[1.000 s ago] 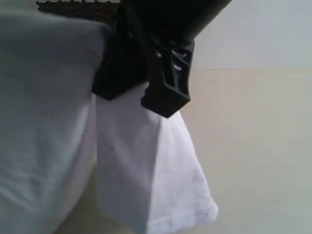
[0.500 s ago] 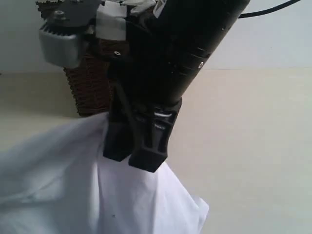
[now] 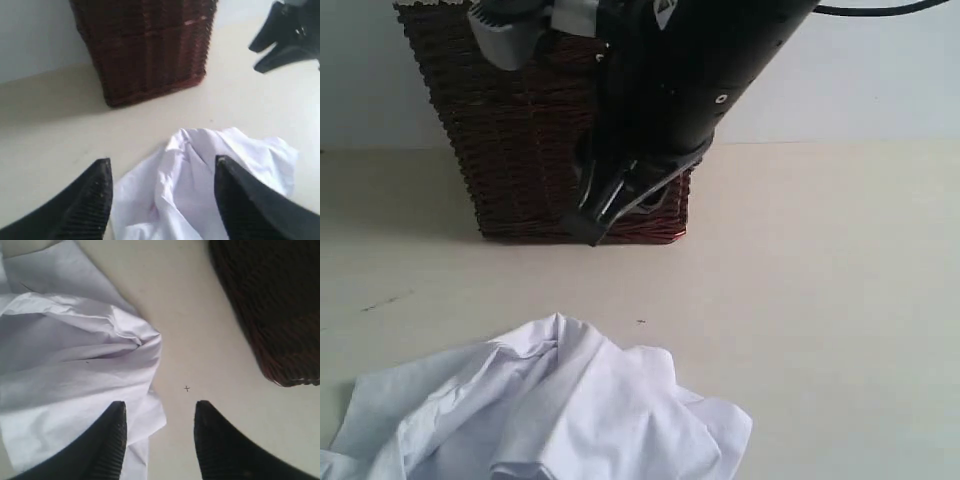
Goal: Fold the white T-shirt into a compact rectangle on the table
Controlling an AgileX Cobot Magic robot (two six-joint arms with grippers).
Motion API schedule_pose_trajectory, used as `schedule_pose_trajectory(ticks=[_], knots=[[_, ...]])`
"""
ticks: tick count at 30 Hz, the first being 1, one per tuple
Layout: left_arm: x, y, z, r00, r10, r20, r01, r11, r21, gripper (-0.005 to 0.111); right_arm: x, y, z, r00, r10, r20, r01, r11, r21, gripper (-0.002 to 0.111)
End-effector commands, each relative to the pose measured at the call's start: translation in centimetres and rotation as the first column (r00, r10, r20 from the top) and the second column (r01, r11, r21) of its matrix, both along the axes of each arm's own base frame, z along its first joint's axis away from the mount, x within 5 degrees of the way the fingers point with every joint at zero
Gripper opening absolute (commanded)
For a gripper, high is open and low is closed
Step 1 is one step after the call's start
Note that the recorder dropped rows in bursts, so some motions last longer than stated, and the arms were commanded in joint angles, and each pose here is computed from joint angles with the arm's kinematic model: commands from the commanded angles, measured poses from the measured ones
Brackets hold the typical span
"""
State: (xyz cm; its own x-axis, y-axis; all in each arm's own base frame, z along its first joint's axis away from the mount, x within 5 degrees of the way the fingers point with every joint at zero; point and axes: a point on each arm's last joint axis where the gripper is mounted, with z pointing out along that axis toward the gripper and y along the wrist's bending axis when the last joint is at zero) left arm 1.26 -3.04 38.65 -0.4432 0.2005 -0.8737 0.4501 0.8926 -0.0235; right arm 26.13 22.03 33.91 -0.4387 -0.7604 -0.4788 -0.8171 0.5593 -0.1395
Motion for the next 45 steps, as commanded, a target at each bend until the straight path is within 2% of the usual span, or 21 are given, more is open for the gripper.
schedule_pose_trajectory(ticks=[1, 3, 5, 8, 10, 13, 15, 19, 24, 31, 34, 37, 39, 43, 45], knots=[[3.2, -1.2, -3.4, 0.979, -0.102, -0.176, 0.098, 0.995, -0.028, 0.059, -1.2, 1.2, -1.9, 0.969, 0.081, -0.231, -0.077, 0.997, 0.029, 0.044], [4.6, -1.3, -5.1, 0.956, -0.1, -0.275, 0.106, 0.994, 0.008, 0.059, -2.0, 2.1, -2.8, 0.917, 0.189, -0.35, -0.17, 0.982, 0.084, 0.048], [5.7, -1.6, -6.5, 0.927, -0.111, -0.357, 0.14, 0.989, 0.055, 0.059, -1.9, 2.8, -3.4, 0.898, 0.231, -0.375, -0.202, 0.973, 0.115, 0.052], [6.7, -2.5, -8.6, 0.872, -0.182, -0.454, 0.27, 0.953, 0.136, 0.059, -1.5, 3.2, -5.0, 0.896, 0.232, -0.378, -0.235, 0.971, 0.041, 0.056], [7.1, -3.3, -10.0, 0.836, -0.242, -0.492, 0.368, 0.913, 0.176, 0.059, -1.5, 3.8, -6.3, 0.887, 0.235, -0.398, -0.255, 0.967, 0.002, 0.057], [7.7, -4.0, -11.5, 0.82, -0.266, -0.507, 0.425, 0.876, 0.228, 0.059, -2.4, 5.6, -8.1, 0.861, 0.269, -0.431, -0.312, 0.949, -0.033, 0.057], [8.1, -4.3, -11.8, 0.826, -0.261, -0.499, 0.426, 0.87, 0.249, 0.059, -3.3, 6.5, -8.8, 0.853, 0.298, -0.428, -0.363, 0.929, -0.077, 0.057], [8.7, -4.6, -11.6, 0.856, -0.249, -0.452, 0.387, 0.89, 0.241, 0.059, -4.9, 7.8, -9.4, 0.869, 0.317, -0.38, -0.413, 0.888, -0.204, 0.057], [9.0, -4.7, -11.4, 0.874, -0.24, -0.423, 0.356, 0.908, 0.22, 0.059, -6.4, 10.1, -10.8, 0.866, 0.383, -0.32, -0.466, 0.851, -0.242, 0.057], [9.2, -4.9, -11.2, 0.889, -0.242, -0.389, 0.34, 0.917, 0.206, 0.059, -4.8, 11.2, -15.3, 0.909, 0.323, -0.263, -0.405, 0.835, -0.374, 0.057], [9.3, -4.9, -11.2, 0.891, -0.242, -0.385, 0.338, 0.918, 0.205, 0.059, -3.8, 10.9, -16.1, 0.938, 0.291, -0.19, -0.347, 0.817, -0.461, 0.049], [9.2, -4.9, -11.2, 0.891, -0.241, -0.384, 0.335, 0.92, 0.201, 0.059, -3.2, 10.7, -15.7, 0.949, 0.286, -0.131, -0.312, 0.81, -0.497, 0.037], [9.2, -4.9, -11.2, 0.891, -0.241, -0.384, 0.335, 0.92, 0.201, 0.059, -3.1, 10.5, -15.0, 0.95, 0.296, -0.105, -0.306, 0.802, -0.512, 0.028], [9.3, -4.9, -11.2, 0.892, -0.24, -0.383, 0.335, 0.919, 0.206, 0.059, -2.6, 9.6, -12.5, 0.949, 0.314, -0.012, -0.269, 0.791, -0.55, 0.0], [9.3, -4.8, -11.2, 0.893, -0.238, -0.381, 0.335, 0.918, 0.212, 0.059, -1.9, 8.9, -10.9, 0.955, 0.288, 0.073, -0.198, 0.8, -0.566, 0.0]])
